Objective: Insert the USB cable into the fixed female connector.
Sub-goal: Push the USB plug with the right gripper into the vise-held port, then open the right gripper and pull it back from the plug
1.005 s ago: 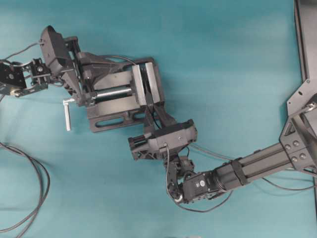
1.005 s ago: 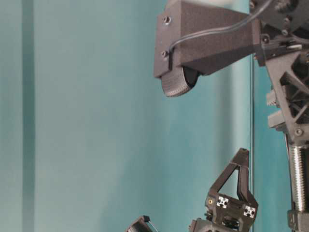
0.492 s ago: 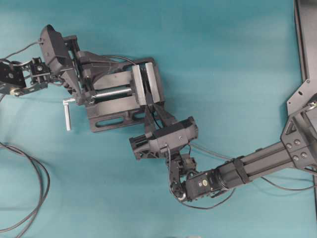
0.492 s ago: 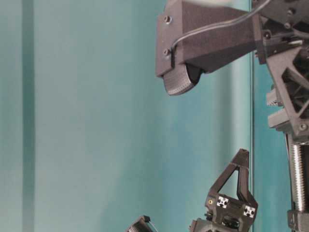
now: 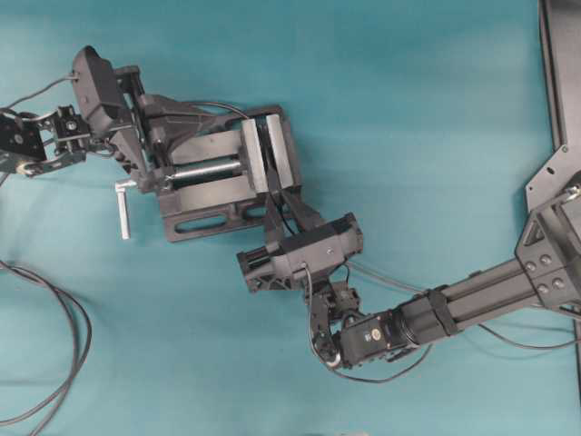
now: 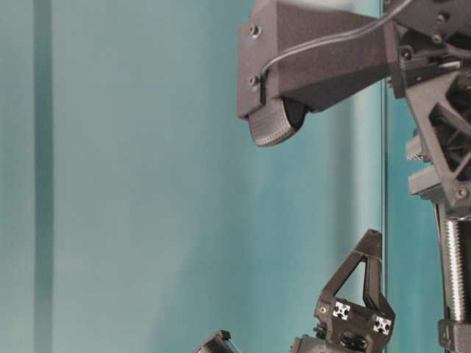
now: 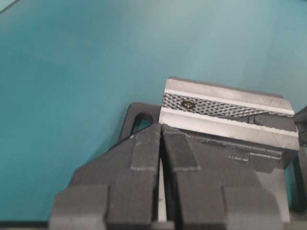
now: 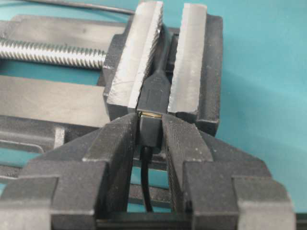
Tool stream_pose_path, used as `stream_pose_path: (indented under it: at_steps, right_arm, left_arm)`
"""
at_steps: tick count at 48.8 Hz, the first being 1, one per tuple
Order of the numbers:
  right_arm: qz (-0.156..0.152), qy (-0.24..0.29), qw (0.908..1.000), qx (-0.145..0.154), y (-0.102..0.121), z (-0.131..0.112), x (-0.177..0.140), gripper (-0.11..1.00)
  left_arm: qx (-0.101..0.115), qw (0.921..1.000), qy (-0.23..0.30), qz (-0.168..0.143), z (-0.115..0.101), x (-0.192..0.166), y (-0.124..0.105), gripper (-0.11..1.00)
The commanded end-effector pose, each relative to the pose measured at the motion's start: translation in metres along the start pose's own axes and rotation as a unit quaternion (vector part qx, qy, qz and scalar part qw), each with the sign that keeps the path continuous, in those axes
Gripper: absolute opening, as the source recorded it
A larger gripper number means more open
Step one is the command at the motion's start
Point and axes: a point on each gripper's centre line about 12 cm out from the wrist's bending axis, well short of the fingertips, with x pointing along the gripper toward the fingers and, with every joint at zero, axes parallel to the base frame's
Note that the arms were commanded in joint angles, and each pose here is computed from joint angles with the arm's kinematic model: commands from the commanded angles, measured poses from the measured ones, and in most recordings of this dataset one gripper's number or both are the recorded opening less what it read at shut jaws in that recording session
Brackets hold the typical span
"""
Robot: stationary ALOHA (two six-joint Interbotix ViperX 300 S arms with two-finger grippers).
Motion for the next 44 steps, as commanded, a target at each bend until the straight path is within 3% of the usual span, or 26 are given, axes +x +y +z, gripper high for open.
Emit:
stream_pose_path:
  at_steps: [1, 9, 15, 34, 44]
  right_arm:
    - [-0.051, -0.006, 0.9979, 0.038, -0.008, 0.039, 0.047, 0.22]
    - [-0.079, 0.020, 0.9955, 0.049, -0.007, 0.038, 0.039, 0.22]
    - [-0.092, 0.011, 0.9945, 0.048, -0.007, 0.037, 0.027, 0.22]
    - [-0.074, 0.028, 0.9952, 0.058, -0.001, 0.035, 0.023, 0.22]
    - [-0.081, 0.039, 0.9937, 0.067, 0.002, 0.035, 0.019, 0.52]
  left_arm:
    - [0.008, 0.9998, -0.018, -0.003, 0.011, -0.001, -0.001, 0.02]
    - [0.007, 0.9998, -0.017, -0.002, 0.010, -0.002, -0.001, 0.02]
    - [0.008, 0.9998, -0.016, -0.003, 0.009, -0.002, -0.001, 0.02]
    - [0.008, 0.9998, -0.017, -0.003, 0.010, -0.002, -0.001, 0.02]
    - [0.008, 0.9998, -0.016, -0.003, 0.009, -0.002, -0.001, 0.02]
